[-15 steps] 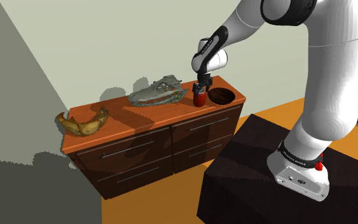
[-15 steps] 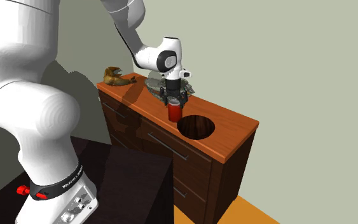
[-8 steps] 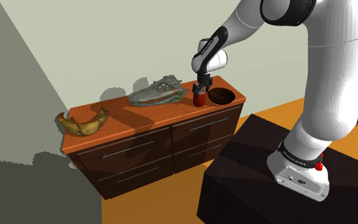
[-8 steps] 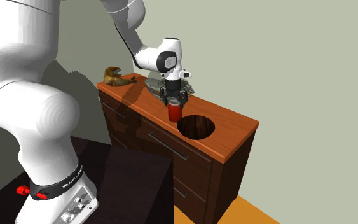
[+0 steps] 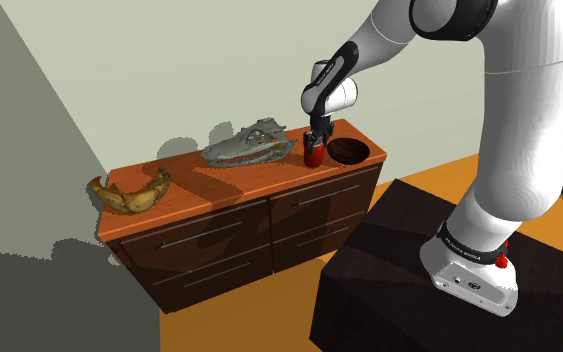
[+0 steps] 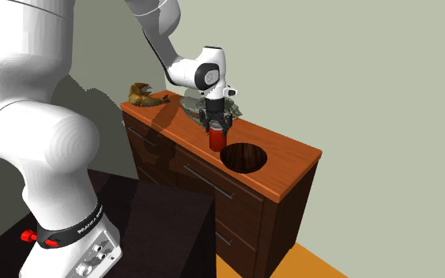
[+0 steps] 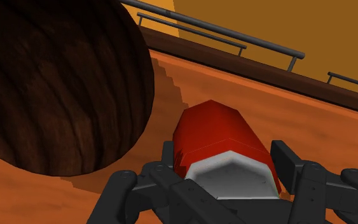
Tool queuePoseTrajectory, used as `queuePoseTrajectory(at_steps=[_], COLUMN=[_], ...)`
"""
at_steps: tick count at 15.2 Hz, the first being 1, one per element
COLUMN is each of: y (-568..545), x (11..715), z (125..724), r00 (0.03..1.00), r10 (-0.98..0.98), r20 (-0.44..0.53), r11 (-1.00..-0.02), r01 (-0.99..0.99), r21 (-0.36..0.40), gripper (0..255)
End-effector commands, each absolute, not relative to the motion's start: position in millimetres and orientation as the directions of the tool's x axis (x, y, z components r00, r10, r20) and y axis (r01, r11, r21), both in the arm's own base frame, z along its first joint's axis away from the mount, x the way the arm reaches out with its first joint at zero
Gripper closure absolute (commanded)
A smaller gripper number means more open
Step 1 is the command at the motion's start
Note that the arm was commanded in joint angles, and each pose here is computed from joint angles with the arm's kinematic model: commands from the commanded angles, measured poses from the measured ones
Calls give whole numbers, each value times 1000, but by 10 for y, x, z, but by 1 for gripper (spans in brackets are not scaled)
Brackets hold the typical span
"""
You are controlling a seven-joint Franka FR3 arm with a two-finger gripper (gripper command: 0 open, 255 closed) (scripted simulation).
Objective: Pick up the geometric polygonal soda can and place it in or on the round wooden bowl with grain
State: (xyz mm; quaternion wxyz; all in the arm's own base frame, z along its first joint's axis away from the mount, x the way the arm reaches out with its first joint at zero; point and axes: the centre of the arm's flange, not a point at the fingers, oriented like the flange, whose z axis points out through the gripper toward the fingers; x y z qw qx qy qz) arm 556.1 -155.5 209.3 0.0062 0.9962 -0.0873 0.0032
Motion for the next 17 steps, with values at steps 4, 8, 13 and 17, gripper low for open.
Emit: queuePoseTrajectory(at_steps=[4,8,13,17], y=[-1559,-1559,-1559,-1559], x=[5557,5558,5558,5558], z=[2190,2402,2666,2877], r00=[985,985,985,985], r10=[-175,-175,-175,-175], r20=[6,6,6,6], r11=[-984,-984,-984,-984], r01=[-175,-175,-175,-175], r21=[12,12,12,12], gripper=[255,255,255,255])
